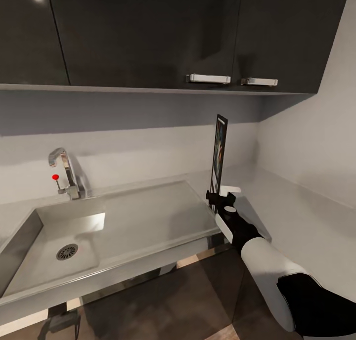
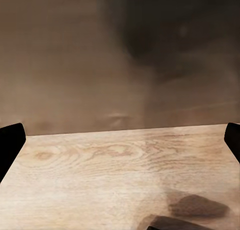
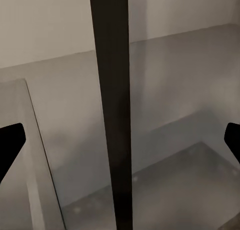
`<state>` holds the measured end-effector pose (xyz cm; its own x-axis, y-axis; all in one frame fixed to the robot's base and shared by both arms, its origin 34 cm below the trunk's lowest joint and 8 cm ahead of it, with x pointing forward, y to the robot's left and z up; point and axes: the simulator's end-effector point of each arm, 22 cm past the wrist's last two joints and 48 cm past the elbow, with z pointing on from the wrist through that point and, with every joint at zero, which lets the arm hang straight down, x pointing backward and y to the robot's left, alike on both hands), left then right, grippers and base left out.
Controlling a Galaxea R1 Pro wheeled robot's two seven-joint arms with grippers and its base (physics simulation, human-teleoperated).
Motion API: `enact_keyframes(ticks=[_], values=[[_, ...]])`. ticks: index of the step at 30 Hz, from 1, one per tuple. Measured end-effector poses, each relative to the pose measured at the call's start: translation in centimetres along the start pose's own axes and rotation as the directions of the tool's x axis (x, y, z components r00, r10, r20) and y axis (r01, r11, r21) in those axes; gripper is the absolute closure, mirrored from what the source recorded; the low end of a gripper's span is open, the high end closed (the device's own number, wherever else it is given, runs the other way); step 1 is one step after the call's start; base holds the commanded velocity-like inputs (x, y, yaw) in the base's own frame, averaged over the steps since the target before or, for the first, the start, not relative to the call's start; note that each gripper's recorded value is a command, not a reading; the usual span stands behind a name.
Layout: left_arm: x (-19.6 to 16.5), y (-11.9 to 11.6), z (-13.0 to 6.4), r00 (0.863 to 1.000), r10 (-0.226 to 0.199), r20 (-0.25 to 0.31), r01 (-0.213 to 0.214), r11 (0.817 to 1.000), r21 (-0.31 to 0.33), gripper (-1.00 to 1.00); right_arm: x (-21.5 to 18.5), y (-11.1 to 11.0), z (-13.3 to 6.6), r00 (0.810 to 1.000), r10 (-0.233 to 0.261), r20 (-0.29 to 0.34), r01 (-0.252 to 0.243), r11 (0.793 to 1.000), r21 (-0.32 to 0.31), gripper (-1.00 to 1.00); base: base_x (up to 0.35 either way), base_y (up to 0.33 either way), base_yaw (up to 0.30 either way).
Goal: Pick up the poster from the kitchen countertop and hang it on one of the wall nails in the kitchen.
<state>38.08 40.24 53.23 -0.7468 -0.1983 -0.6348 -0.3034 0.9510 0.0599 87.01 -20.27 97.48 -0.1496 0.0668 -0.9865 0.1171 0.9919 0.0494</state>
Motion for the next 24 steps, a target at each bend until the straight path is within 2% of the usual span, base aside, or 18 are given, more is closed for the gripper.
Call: enact_keyframes(ticks=[11,12,24], values=[[0.0,0.0,0.0,1.0,0.0,0.0,0.0,1.0,0.0,-1.0,-0.04,0.01,0.0,1.0,0.0,0.001,0.0,1.0,0.0,-1.0,0.0,0.0,0.0],[0.0,0.0,0.0,1.0,0.0,0.0,0.0,1.0,0.0,-1.0,-0.06,0.01,0.0,1.0,0.0,0.001,0.0,1.0,0.0,1.0,0.0,0.0,0.0],[0.0,0.0,0.0,1.0,0.0,0.0,0.0,1.0,0.0,-1.0,-0.11,0.01,0.0,1.0,-0.002,0.002,0.002,1.0,0.0,1.0,0.0,0.0,0.0]])
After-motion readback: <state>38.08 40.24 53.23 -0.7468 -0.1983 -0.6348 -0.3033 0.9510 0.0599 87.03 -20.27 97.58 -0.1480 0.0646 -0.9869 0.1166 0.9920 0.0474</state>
